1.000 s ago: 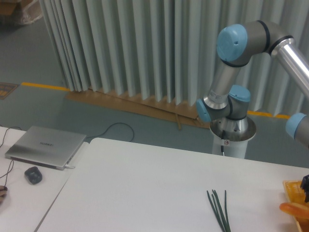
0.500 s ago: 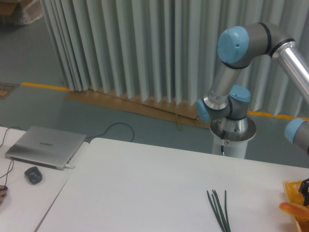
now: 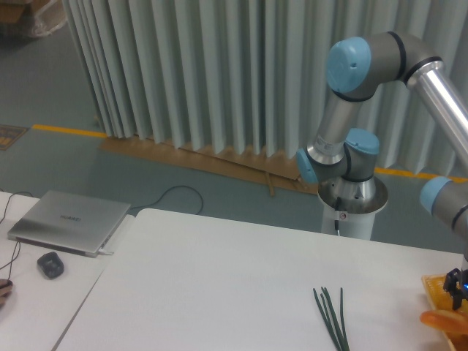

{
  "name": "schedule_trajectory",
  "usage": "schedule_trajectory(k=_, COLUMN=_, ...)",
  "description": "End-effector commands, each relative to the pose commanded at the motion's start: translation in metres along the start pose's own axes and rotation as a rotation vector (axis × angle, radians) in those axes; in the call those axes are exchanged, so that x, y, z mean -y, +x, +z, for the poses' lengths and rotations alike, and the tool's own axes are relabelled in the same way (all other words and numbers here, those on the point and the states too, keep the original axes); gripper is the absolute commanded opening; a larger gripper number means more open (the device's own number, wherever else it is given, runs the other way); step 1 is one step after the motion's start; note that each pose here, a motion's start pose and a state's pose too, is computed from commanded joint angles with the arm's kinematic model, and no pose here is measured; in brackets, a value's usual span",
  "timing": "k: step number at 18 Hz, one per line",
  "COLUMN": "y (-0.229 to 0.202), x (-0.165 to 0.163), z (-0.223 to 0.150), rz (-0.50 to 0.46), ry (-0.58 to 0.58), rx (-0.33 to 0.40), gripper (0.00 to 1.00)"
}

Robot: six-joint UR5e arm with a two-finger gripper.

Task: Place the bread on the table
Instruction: 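Lower the gripper into the basket and close it on a baguette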

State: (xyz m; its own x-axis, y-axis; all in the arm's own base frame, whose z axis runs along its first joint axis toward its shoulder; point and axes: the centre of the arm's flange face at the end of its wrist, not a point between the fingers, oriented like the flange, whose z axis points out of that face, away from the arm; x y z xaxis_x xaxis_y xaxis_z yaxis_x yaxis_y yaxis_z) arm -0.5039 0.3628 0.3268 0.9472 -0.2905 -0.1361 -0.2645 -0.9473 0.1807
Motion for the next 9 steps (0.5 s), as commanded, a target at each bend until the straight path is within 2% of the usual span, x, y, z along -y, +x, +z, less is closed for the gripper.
schedule_trajectory(k=7, y=-0.005, x=0.006, z=0.021, rz=0.014, ry=-0.009, rx=-0.022, gripper=1.0)
schedule_trajectory(k=9, y=-0.004, x=0.005, z=0.022, rz=0.029, ry=-0.01, rx=-0.027, gripper=0.77)
